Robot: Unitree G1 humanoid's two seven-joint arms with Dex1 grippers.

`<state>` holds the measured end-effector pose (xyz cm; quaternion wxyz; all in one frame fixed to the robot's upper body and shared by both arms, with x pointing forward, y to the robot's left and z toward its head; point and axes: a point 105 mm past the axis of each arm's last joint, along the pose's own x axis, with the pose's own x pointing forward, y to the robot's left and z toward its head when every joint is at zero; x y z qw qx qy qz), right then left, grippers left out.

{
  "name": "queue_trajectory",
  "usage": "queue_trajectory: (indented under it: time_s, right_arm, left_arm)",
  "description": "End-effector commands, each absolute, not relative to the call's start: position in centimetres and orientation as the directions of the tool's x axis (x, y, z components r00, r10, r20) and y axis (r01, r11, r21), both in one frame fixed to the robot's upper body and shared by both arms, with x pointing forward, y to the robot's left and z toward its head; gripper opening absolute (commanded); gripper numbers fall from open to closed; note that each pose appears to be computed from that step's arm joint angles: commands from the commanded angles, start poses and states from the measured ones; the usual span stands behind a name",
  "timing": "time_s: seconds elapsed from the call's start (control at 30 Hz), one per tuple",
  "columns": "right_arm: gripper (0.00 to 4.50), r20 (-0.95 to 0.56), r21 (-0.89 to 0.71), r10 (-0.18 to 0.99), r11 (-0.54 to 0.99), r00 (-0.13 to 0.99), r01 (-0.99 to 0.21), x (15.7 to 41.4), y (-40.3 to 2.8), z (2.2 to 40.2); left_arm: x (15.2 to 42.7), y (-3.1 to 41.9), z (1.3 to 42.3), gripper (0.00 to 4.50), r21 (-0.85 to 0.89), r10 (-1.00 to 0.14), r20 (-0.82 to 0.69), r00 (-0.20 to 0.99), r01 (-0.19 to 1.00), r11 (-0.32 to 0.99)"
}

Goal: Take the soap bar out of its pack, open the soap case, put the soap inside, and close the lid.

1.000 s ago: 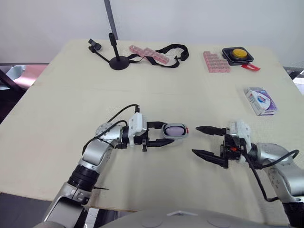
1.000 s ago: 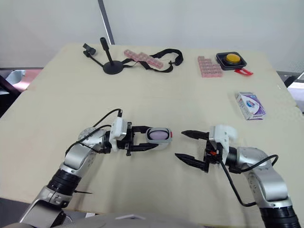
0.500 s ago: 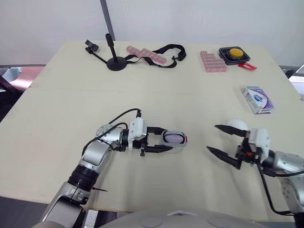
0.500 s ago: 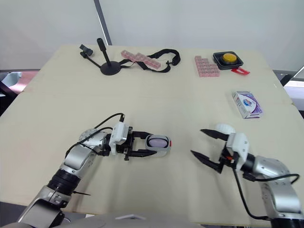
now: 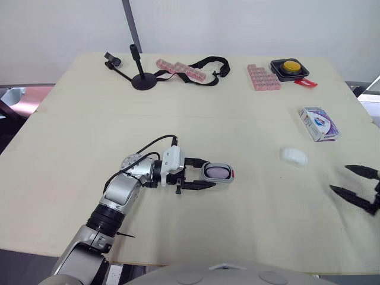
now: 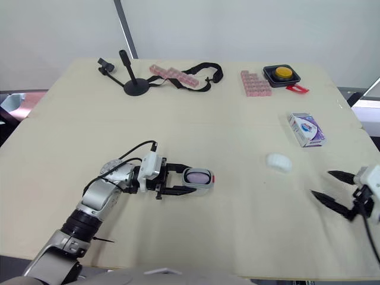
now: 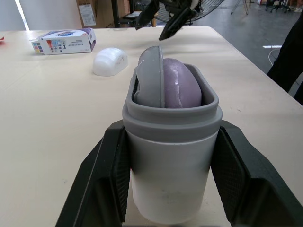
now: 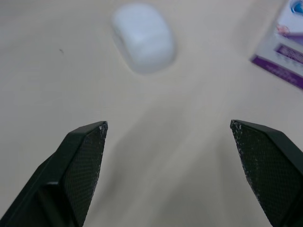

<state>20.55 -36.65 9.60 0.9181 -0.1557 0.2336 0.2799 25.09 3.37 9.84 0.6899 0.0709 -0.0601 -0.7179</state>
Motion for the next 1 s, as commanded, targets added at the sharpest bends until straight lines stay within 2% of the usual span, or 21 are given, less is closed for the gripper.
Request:
queue_trajectory:
  time_s: [0.03, 0.17, 0.33, 0.43, 0.63, 1.0]
  right_arm:
    - [4.43, -0.657, -0.164, 0.404, 0.747, 0.637, -0.644, 22.3, -36.9, 11.7]
    - [4.43, -0.749, -0.200, 0.349, 0.691, 0.563, -0.695, 25.3, -35.3, 14.8]
    - [4.43, -0.824, -0.112, 0.386, 0.605, 0.414, -0.788, 26.9, -31.4, 17.1]
    - [4.43, -0.848, -0.091, 0.381, 0.579, 0.367, -0.811, 27.7, -30.2, 17.6]
    - [4.43, -0.878, -0.078, 0.363, 0.535, 0.312, -0.841, 29.6, -28.1, 17.0]
    - [4.43, -0.898, -0.043, 0.355, 0.515, 0.259, -0.856, 30.5, -26.6, 14.0]
  left_arm:
    - [24.8, 2.8, 10.6, 1.86, 0.217, -0.998, 0.001, -0.056, 0.975, -0.055]
    - [24.8, 2.6, 10.7, 1.86, 0.218, -0.999, 0.004, -0.054, 0.974, -0.052]
    - [24.8, 2.4, 10.8, 1.86, 0.221, -0.999, 0.009, -0.053, 0.974, -0.050]
    - [24.8, 2.3, 10.9, 1.86, 0.222, -0.999, 0.014, -0.051, 0.974, -0.047]
    - [24.5, 2.2, 10.6, 1.86, 0.222, -0.998, 0.012, -0.060, 0.973, -0.056]
    - [24.4, 1.9, 10.8, 1.86, 0.226, -0.998, 0.016, -0.067, 0.972, -0.061]
